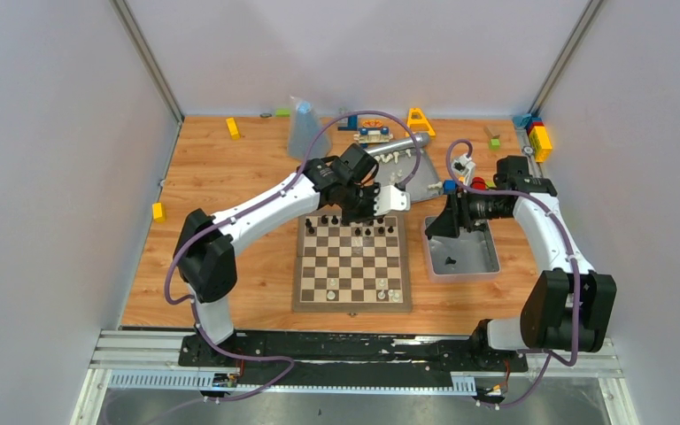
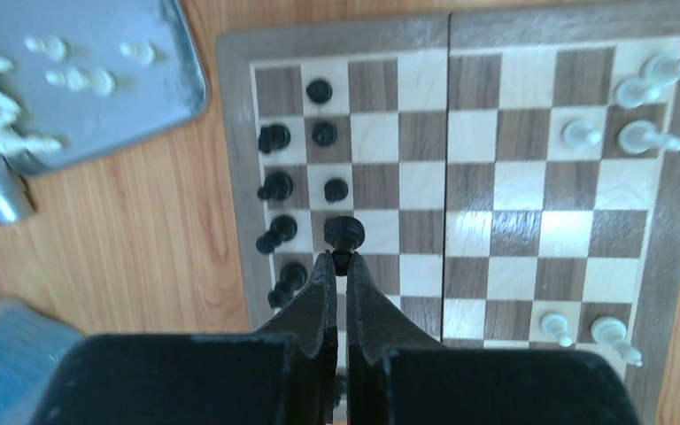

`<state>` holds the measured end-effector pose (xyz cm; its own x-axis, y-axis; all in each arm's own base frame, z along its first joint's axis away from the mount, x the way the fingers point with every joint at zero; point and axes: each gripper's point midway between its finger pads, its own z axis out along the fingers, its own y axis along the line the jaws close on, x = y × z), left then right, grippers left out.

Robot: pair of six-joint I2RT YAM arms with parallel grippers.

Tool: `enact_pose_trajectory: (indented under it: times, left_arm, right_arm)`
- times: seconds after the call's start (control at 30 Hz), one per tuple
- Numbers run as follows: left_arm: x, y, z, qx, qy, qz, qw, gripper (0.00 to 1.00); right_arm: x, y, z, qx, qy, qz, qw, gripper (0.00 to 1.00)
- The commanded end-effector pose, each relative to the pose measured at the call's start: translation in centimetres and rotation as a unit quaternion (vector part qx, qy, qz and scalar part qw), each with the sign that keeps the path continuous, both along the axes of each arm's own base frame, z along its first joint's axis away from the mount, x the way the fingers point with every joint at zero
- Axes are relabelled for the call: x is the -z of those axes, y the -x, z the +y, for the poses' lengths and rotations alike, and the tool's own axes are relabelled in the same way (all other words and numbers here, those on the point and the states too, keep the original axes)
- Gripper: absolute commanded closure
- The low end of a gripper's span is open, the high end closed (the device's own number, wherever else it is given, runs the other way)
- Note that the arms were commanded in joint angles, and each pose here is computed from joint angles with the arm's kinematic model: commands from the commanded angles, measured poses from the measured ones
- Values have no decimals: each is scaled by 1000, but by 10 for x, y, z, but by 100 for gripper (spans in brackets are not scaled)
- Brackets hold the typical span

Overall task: Set up the chess pieces on the board
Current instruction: Place the chess piece on the chessboard.

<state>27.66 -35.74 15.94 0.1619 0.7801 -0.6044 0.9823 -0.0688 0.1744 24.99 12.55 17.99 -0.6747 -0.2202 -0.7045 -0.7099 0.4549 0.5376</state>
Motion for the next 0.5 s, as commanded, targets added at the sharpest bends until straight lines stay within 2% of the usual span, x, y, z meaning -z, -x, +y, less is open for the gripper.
enact_pose_trajectory:
  times: [0.0,0.17,0.47]
  left_arm:
    - [1,-8,38,-38,-57,-23,997,100]
    - [29,-13,56,-61,-110,-4,992,100]
    - [63,-24,57,-80,-143,17,986,100]
  right_arm:
    - [-1,-2,-2,-4,3,-28,1000,44]
    - [2,-3,-2,-2,2,-25,1000,44]
    - [8,-2,-2,-1,5,-19,1000,44]
